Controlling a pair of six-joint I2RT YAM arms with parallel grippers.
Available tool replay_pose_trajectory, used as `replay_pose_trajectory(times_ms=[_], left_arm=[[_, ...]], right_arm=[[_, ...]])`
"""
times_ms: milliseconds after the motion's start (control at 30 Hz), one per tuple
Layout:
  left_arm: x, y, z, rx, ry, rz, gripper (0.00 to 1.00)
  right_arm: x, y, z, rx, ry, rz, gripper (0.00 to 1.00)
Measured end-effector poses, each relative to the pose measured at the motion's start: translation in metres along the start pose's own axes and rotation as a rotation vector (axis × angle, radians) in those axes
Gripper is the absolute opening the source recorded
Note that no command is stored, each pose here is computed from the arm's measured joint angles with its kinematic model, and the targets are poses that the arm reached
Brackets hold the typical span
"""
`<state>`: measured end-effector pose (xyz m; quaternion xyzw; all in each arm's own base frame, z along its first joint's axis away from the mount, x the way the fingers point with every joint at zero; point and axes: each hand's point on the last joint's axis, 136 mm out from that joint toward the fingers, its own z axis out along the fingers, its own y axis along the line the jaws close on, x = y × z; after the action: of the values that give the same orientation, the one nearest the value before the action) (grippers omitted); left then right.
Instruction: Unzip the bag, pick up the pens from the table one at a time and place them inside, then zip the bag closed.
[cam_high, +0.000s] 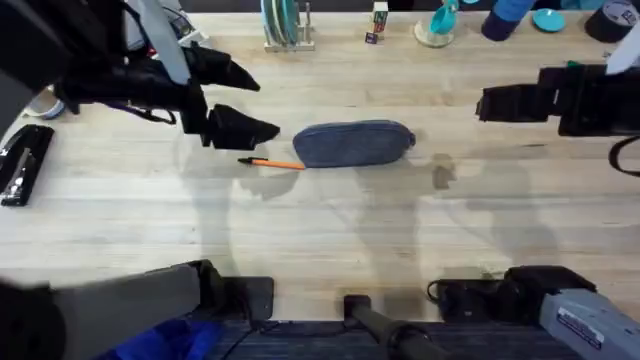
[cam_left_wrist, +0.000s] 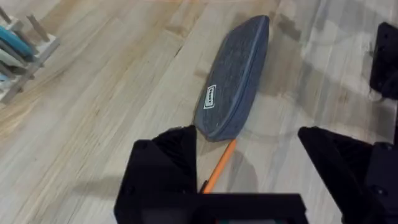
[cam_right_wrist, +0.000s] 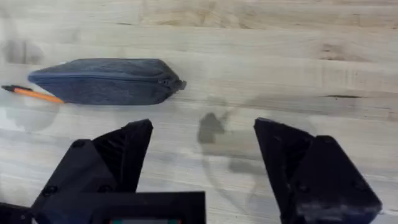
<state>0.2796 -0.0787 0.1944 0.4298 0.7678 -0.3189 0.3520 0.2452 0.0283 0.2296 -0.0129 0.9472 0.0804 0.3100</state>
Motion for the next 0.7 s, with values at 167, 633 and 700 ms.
replay_pose_trajectory(times_ms=[167, 633, 700], left_arm=[[0.015, 0.01, 0.014, 0.057, 0.004, -0.004, 0.992], [0.046, 0.026, 0.043, 0.178, -0.039, 0.044, 0.991], [0.047, 0.027, 0.046, 0.19, -0.061, 0.062, 0.991]], right_arm=[[0.0, 0.0, 0.0, 0.0, 0.0, 0.0, 0.996], [0.0, 0.0, 0.0, 0.0, 0.0, 0.0, 0.996], [0.0, 0.0, 0.0, 0.0, 0.0, 0.0, 0.996]])
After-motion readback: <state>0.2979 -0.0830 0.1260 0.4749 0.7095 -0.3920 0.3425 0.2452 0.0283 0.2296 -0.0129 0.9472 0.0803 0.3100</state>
